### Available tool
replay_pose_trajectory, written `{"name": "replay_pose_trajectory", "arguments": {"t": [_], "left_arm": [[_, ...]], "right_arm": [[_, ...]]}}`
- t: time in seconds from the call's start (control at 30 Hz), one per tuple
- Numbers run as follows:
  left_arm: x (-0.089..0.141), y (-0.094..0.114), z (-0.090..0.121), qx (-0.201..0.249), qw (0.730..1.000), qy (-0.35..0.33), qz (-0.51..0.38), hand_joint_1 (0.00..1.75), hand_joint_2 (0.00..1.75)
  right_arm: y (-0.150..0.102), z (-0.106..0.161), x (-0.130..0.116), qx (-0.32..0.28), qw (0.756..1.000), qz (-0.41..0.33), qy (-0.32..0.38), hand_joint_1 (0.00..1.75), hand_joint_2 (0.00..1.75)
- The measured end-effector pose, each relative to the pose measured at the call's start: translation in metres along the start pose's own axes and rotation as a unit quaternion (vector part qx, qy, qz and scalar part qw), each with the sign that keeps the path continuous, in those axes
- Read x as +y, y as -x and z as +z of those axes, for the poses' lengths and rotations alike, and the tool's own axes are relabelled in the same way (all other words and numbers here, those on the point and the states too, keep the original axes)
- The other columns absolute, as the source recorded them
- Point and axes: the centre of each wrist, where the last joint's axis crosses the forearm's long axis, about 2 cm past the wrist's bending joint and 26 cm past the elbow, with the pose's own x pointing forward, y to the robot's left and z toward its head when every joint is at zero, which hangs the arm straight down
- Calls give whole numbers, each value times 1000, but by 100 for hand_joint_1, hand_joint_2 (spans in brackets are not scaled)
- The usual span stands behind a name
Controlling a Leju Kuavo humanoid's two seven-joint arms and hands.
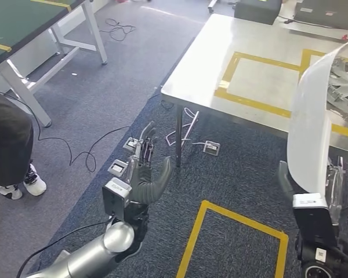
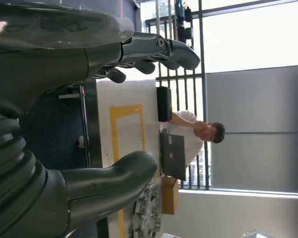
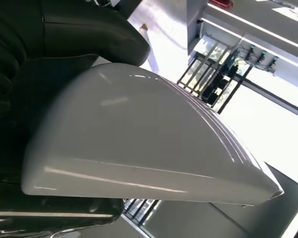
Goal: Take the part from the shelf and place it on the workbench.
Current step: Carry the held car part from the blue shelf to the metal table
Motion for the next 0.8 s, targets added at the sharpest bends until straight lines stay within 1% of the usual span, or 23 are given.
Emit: {"name": "replay_pose_trajectory", "arguments": {"t": [0.27, 0.63, 0.8], "left_arm": [[-1, -1, -7, -10, 1000, 0, 3, 0, 175], [-1, 1, -5, -9, 1000, 1, 2, 0, 175], [-2, 1, -5, -10, 1000, 2, 3, 0, 175]], "right_arm": [[9, -19, -18, -3, 999, 26, 20, 175, 175], [27, -38, -33, 17, 999, 35, 21, 175, 175], [32, -48, -41, 15, 999, 38, 24, 175, 175]]}}
